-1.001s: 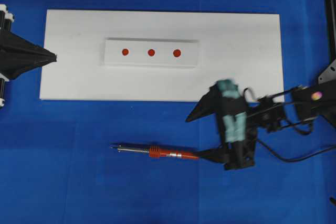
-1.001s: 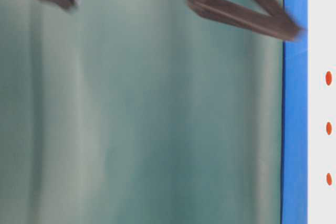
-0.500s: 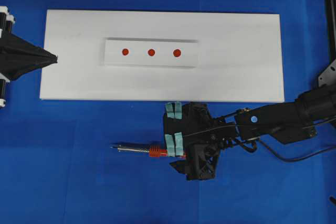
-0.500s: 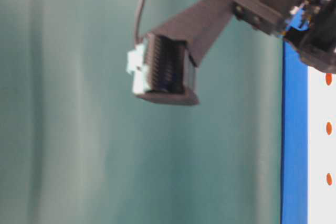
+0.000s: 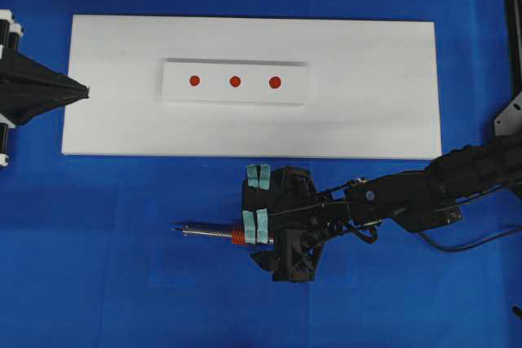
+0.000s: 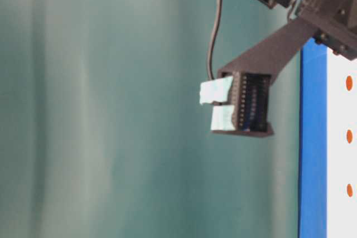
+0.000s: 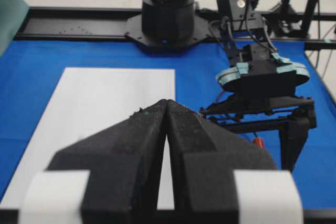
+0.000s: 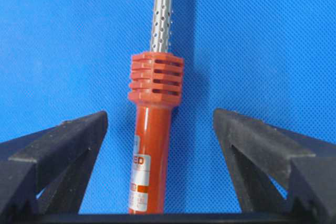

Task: Touch the tip of the soldering iron to the mark.
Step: 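Close the right gripper on the iron handle and lift it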

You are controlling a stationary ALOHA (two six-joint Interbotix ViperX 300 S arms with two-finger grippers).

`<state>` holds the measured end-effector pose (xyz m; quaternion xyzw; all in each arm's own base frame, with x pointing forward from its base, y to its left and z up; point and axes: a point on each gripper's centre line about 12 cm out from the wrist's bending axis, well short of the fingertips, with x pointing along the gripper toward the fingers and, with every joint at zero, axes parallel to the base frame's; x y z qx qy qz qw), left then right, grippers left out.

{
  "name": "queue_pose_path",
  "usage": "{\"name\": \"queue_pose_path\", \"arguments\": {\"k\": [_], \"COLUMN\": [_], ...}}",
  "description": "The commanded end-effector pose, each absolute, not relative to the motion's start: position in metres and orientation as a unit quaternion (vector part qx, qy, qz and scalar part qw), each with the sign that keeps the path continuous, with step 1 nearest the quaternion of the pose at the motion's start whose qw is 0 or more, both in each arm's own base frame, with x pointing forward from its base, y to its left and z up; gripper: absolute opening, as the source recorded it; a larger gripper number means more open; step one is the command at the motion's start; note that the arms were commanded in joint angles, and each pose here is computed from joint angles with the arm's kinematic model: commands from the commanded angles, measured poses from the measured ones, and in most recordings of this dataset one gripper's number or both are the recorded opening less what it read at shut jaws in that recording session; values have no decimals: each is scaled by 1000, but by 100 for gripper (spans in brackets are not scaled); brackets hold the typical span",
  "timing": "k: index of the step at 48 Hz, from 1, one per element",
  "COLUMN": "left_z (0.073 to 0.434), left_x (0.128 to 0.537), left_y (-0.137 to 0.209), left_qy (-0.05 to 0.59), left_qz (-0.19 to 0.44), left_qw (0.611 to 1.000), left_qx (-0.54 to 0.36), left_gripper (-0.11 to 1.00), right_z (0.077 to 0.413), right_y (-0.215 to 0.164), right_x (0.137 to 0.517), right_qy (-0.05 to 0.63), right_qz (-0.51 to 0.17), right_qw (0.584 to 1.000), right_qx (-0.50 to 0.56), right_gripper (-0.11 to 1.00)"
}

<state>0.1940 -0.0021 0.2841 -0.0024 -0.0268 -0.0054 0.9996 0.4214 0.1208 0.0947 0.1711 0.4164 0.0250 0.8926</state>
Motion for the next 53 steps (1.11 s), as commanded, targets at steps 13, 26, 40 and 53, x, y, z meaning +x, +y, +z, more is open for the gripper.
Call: {"name": "queue_pose_path", "arguments": {"k": [13,26,40,53], "left_z": [289,288,288,286], "left_x": [195,195,195,196], "left_y": [-3,-3,-3,-3], "left_qy": [-34,-33,-33,-29], "left_qz": [-7,-7,-7,-7], "left_qw": [999,999,999,1000], "left_qx": [-5,-8,-8,-9], "left_gripper": [0,0,0,0], "right_z": [106,113,147,211], "right_y": [125,126,120,111], "right_x": [421,421,419,402], "right_qy": [410,403,381,381], "right_qz": [34,39,40,38], "right_qw": [897,900,908,912], "right_qx": [163,161,168,144], "right_gripper": [14,6,6,6]}}
